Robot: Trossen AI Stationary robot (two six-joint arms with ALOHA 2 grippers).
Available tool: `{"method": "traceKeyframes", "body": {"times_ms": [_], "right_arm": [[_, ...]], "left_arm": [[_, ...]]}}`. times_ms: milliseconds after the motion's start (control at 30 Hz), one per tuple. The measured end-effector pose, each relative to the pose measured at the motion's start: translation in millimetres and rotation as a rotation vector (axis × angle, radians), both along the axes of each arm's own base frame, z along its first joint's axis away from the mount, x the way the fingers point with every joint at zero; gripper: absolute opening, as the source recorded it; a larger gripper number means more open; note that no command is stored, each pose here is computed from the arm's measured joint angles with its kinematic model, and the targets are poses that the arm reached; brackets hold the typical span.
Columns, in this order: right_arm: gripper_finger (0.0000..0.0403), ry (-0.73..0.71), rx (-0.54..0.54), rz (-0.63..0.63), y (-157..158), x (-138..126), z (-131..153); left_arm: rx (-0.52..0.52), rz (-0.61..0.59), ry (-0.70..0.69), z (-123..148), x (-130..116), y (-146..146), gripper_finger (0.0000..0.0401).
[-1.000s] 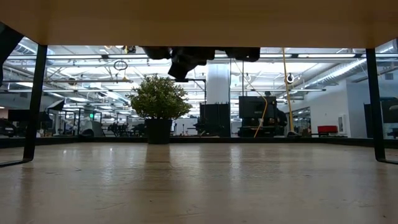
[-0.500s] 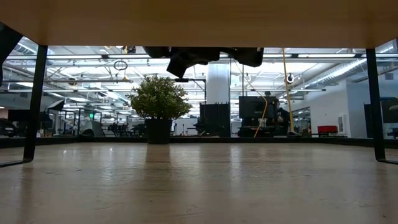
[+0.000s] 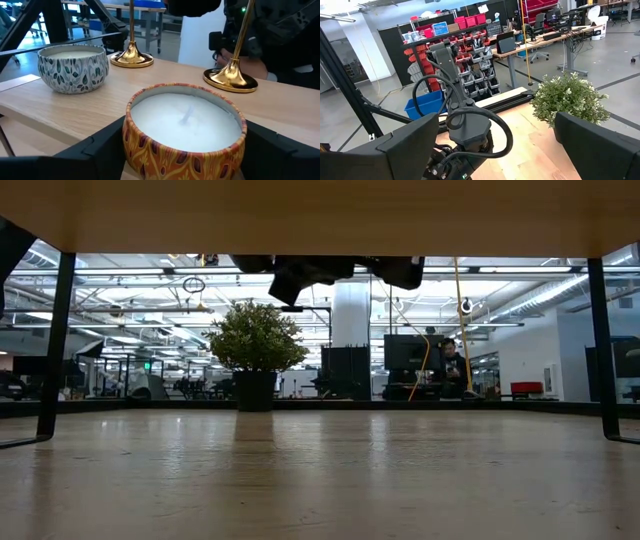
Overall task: Pick & Place candle stick holders
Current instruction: Put the yellow patterned scented candle on the shelf
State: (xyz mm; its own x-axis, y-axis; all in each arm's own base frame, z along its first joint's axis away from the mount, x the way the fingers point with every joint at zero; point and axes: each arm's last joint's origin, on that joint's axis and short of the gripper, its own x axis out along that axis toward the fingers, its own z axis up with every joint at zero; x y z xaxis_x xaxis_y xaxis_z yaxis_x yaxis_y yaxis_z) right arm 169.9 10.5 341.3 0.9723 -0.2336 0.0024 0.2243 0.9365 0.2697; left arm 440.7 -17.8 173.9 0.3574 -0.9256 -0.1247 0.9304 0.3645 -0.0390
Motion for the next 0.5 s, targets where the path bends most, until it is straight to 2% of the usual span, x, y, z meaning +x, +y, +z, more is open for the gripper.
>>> {"method": "traceKeyframes", "body": {"times_ms": [133,233,333,500], "right_arm": [[0.0394,0.000,0.000,0.000,0.0,0.0,0.0],[0.0394,0.000,0.000,0.000,0.0,-0.1,0.1],[0.0394,0.000,0.000,0.000,0.0,-0.1,0.1],[0.0394,0.000,0.000,0.000,0.0,-0.1,0.1]], "left_arm": [[-0.018,-0.012,0.032,0.1,-0.5,-0.2,0.0348],[-0.025,-0.013,0.048,0.1,-0.5,-0.2,0.0366],[-0.029,-0.019,0.055,0.2,-0.7,-0.8,0.0367],[-0.031,-0.016,0.053,0.5,-0.4,-1.4,0.0345]]}}
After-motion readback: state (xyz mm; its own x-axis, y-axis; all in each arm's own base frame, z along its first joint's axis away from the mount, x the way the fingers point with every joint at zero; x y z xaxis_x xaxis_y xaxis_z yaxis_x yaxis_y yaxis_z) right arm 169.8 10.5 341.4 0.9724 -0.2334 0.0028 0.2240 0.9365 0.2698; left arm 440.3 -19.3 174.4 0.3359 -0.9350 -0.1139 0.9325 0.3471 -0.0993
